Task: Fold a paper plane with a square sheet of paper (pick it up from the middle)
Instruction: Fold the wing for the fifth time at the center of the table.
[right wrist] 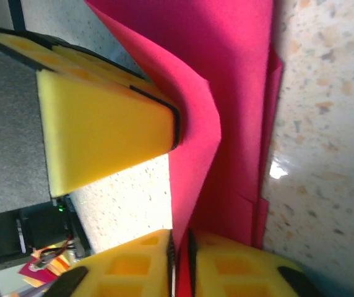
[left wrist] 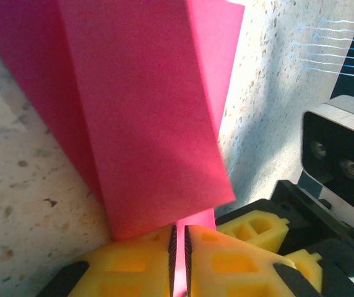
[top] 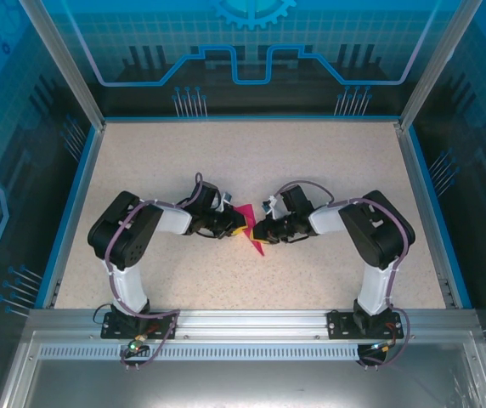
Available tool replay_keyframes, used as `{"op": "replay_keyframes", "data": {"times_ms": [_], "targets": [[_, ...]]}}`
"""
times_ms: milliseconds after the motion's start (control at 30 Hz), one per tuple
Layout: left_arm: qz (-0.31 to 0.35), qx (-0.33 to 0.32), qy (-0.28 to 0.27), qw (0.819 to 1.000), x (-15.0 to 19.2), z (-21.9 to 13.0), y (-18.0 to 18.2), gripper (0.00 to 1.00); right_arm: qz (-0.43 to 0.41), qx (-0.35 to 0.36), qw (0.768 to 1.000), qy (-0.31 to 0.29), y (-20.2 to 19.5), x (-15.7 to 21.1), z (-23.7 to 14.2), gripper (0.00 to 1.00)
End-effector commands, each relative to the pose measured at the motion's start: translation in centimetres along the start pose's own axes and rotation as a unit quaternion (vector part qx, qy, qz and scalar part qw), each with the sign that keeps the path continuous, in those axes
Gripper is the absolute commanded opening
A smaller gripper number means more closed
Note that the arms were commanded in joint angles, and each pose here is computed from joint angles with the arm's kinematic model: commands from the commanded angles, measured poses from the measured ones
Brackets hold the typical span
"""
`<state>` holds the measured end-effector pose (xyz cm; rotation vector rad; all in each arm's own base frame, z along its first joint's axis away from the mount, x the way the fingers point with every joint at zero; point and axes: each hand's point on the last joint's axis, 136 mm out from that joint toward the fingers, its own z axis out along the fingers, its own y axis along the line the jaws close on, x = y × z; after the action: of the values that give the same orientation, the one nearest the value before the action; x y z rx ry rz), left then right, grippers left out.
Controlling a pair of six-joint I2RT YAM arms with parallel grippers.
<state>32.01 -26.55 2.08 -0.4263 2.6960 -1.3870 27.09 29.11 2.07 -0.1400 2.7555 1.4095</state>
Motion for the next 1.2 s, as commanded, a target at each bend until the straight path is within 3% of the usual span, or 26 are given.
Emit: {"op": "replay_keyframes", "data": {"times_ms": [0,167,300,1167], "targets": [[0.000,-0.015,0.001,1.000,-0.2,0.5,0.7,0.16,-0.021,0.039,0.999,-0.004,0.0,-0.1,-1.1,0.21],[-0.004,-0.018,0.001,1.000,-0.4,0.6,0.9,0.15,-0.078,0.129,0.989,-0.003,-0.3,1.0,-1.4,0.31],[-0.006,-0.020,0.002,1.000,-0.4,0.7,1.0,0.15,-0.121,0.185,0.975,-0.021,0.4,0.3,-1.4,0.33],[-0.012,-0.028,0.002,1.000,-0.4,0.8,1.3,0.15,-0.213,0.328,0.919,-0.043,-0.1,0.3,0.2,0.31]]}}
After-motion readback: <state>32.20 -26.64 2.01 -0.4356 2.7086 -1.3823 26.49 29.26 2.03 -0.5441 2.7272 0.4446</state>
